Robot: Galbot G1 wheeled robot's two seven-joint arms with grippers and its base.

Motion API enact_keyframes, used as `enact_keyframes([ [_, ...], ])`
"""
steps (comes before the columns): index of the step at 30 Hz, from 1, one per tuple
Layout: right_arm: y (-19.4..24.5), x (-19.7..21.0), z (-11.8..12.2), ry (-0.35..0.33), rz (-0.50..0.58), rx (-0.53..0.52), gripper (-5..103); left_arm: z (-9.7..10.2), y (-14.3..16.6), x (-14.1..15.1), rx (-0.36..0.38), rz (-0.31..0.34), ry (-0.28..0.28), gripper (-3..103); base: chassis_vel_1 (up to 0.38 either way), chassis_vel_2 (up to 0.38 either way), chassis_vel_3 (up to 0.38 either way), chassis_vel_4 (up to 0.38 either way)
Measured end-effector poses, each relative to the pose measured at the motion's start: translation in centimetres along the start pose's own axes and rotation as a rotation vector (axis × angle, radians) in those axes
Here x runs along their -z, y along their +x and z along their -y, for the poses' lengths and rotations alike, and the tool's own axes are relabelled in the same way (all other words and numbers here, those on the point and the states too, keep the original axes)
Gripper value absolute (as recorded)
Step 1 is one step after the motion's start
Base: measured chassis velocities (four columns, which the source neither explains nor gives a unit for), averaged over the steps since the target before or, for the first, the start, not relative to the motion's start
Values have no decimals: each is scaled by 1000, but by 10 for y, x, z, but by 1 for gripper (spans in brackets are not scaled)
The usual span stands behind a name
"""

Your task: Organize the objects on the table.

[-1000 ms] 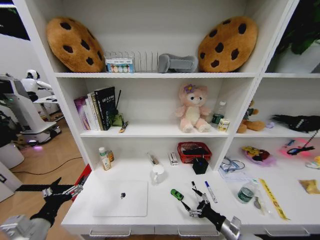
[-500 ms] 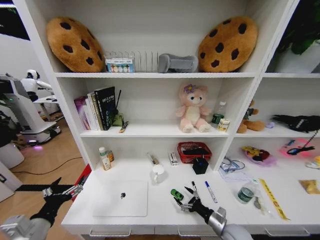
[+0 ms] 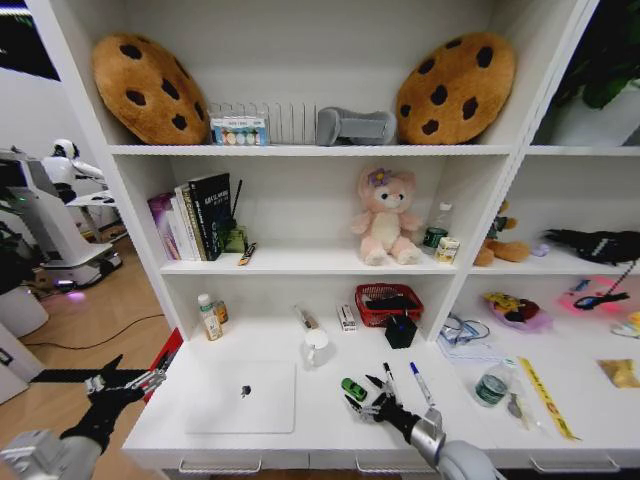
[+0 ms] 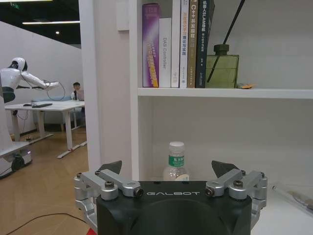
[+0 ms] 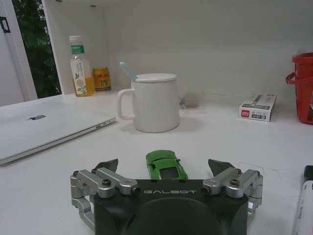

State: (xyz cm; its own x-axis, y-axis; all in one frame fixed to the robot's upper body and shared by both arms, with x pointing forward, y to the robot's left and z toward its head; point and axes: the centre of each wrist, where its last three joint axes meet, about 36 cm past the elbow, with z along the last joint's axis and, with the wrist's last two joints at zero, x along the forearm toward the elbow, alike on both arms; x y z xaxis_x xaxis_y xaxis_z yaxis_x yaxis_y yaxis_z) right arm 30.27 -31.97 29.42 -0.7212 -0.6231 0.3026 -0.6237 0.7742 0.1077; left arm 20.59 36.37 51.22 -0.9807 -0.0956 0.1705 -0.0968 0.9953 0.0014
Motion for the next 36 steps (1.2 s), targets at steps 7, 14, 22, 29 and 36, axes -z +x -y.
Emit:
enact_keyframes([
  [7, -2, -2, 1, 5, -19, -25, 96, 0, 0, 0, 0, 0, 0, 100, 0, 0, 0, 0],
  [14, -7, -5, 6, 25, -31, -10, 71, 0, 0, 0, -1, 0, 0, 100, 0, 0, 0, 0],
  [22, -13, -2, 10, 29, -46, 18, 38, 0, 0, 0, -1, 0, 0, 100, 0, 0, 0, 0],
  [29, -13, 0, 12, 31, -49, 31, 37, 0, 0, 0, -1, 0, 0, 100, 0, 0, 0, 0],
  [36, -11, 9, 12, 31, -27, 28, 37, 0, 0, 0, -1, 0, 0, 100, 0, 0, 0, 0],
])
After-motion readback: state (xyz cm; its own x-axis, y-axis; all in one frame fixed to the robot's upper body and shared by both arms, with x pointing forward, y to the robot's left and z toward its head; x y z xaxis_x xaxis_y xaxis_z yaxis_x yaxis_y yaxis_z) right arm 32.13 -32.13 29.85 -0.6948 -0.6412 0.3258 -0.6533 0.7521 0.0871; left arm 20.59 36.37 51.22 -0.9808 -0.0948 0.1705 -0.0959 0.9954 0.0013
